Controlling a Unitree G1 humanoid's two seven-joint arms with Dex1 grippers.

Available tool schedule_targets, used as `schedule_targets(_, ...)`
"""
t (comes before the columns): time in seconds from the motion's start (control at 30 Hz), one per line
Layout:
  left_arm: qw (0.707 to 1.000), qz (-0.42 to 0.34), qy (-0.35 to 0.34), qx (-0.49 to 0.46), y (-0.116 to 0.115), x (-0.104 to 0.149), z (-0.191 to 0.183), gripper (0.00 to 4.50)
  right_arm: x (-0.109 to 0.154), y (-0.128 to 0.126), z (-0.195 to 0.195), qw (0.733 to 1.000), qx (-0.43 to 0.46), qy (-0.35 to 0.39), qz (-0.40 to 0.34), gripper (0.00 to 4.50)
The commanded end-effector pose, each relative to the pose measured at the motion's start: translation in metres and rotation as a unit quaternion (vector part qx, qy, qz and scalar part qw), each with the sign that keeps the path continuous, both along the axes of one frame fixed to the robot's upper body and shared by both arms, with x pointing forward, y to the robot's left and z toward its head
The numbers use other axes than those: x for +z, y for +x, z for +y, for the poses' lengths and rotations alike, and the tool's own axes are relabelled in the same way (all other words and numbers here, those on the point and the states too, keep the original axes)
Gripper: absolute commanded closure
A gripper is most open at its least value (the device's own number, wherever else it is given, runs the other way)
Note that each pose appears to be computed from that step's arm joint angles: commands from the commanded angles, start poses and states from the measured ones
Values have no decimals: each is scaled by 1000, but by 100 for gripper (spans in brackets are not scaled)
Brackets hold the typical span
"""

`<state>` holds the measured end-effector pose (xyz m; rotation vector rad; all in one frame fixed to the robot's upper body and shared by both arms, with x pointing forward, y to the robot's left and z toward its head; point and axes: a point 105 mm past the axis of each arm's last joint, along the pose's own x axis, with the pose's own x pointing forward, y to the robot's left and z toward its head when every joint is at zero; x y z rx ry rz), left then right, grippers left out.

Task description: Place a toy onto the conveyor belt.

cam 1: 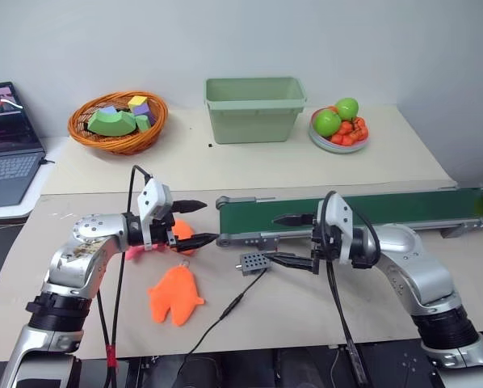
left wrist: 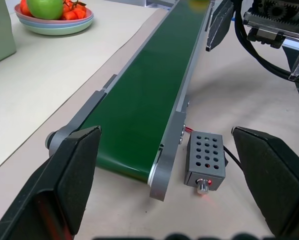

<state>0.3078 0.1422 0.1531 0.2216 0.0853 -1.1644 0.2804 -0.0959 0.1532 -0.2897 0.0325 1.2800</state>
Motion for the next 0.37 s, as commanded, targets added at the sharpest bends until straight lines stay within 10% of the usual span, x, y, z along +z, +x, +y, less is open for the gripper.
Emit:
schedule_targets(0.03, 1000, -24, -7, -10, -4, 12, -2, 5, 14, -3, 0, 999, 6, 12, -31, 0)
schedule_targets(0.37, 1000, -19, -9, -13, -5, 13, -2, 5, 14, -4, 1, 999, 7, 14, -30, 0)
